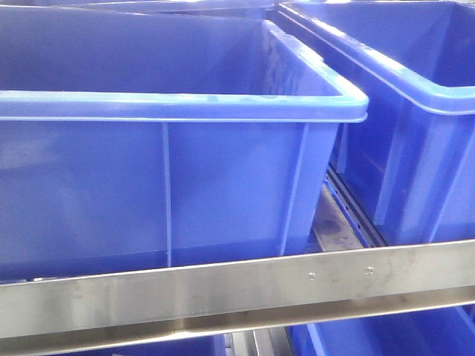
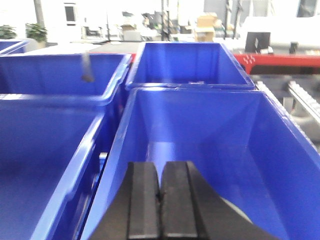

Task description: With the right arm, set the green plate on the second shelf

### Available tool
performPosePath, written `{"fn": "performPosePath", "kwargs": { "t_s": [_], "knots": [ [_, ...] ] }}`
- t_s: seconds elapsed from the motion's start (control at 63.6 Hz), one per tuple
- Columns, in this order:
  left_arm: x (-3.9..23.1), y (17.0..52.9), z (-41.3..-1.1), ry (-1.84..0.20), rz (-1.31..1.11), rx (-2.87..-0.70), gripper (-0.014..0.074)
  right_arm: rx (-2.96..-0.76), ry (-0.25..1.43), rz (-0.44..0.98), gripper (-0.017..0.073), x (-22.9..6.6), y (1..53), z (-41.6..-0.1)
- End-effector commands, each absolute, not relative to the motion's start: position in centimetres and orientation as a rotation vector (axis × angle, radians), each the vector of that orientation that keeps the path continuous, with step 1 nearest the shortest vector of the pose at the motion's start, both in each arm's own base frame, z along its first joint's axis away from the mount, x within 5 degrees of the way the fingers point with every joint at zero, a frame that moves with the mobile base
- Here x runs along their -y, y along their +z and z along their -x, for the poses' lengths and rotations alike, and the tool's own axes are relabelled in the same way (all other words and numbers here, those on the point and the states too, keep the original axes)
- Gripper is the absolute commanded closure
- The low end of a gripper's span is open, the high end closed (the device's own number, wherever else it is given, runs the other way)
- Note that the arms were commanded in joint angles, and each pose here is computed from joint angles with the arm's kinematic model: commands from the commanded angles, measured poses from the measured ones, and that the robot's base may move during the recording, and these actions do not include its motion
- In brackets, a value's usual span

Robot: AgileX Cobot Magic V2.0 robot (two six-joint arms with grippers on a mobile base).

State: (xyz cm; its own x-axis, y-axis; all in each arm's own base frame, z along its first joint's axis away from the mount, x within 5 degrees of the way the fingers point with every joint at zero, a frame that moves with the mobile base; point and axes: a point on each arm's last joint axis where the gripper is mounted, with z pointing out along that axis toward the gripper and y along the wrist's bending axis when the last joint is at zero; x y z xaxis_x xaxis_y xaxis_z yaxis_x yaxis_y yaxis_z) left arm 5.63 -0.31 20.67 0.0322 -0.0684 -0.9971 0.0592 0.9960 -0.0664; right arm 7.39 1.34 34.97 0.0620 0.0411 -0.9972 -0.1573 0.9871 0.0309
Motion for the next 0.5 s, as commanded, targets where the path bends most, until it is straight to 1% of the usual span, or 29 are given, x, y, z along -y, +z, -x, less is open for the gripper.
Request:
{"fn": "performPosePath", "kwargs": {
  "t_s": [0.0, 0.126, 0.22, 0.346, 0.487],
  "knots": [
    [0.3, 20.1, -5.6, -0.108, 0.010, -1.484, 0.0463, -1.410, 0.099, 0.108, 0.0531, -1.1, 34.7, -5.2],
    [0.3, 20.1, -5.6, -0.108, 0.010, -1.484, 0.0463, -1.350, 0.044, 0.153, 0.0531, -1.0, 32.8, -2.7],
    [0.3, 20.1, -5.6, -0.108, 0.010, -1.484, 0.0463, -1.354, 0.014, 0.199, 0.0531, -1.1, 31.2, -1.4],
    [0.3, 20.0, -5.6, -0.108, 0.010, -1.486, 0.0463, -1.547, -0.050, 0.300, 0.0531, -1.2, 29.0, -2.1],
    [0.3, 20.0, -5.6, -0.108, 0.010, -1.486, 0.0463, -1.453, -0.101, 0.272, 0.0531, -0.8, 29.6, -2.2]
  ]
}}
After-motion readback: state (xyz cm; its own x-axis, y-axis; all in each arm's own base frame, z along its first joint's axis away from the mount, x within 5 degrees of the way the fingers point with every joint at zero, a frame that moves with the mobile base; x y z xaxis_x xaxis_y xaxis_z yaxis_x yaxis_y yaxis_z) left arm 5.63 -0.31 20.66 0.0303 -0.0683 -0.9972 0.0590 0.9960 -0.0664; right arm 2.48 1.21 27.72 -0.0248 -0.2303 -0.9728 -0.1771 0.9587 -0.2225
